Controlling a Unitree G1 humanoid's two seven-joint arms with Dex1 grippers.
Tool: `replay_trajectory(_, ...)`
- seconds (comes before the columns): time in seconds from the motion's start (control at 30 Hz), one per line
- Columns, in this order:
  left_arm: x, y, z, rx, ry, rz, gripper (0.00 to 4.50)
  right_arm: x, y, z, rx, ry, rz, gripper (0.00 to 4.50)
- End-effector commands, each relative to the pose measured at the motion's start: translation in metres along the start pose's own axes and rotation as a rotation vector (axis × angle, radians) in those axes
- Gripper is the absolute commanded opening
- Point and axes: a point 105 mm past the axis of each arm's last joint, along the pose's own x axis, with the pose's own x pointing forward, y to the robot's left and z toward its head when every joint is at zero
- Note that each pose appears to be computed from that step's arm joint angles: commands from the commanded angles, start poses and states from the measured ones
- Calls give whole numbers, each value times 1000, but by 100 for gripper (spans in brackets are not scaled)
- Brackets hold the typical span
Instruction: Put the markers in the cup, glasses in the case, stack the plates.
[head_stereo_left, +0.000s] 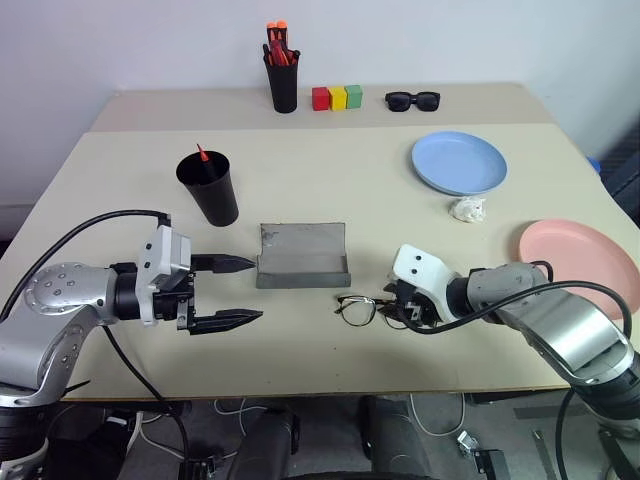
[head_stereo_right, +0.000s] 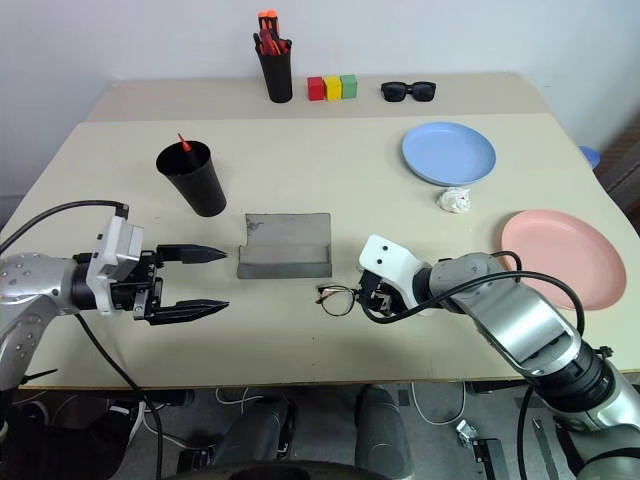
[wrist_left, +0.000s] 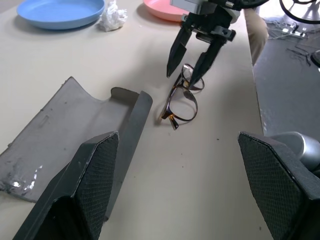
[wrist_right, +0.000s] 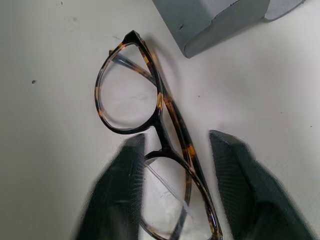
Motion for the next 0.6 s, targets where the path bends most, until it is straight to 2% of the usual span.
replay_trajectory(0.03, 0, 0, 8, 50, -3, -3, 391, -3, -3, 3, -71, 8, -30, 4)
replay_trajectory(0.2, 0, 1, 8, 46, -1, 0, 391, -7, -4, 5, -90, 1, -16, 4)
replay_trajectory(0.3, -4, 4, 7, 38, -4, 21, 391, -21, 2, 14, -79, -38, 52, 4)
replay_trajectory(0.47, -14, 17, 7, 9, -35, 96, 391, -47, 1, 55, -46, -220, 119, 4)
replay_trajectory(0.6, -29, 29, 0, -80, -89, 190, 391, -53, -25, 96, -37, -409, 2, 4)
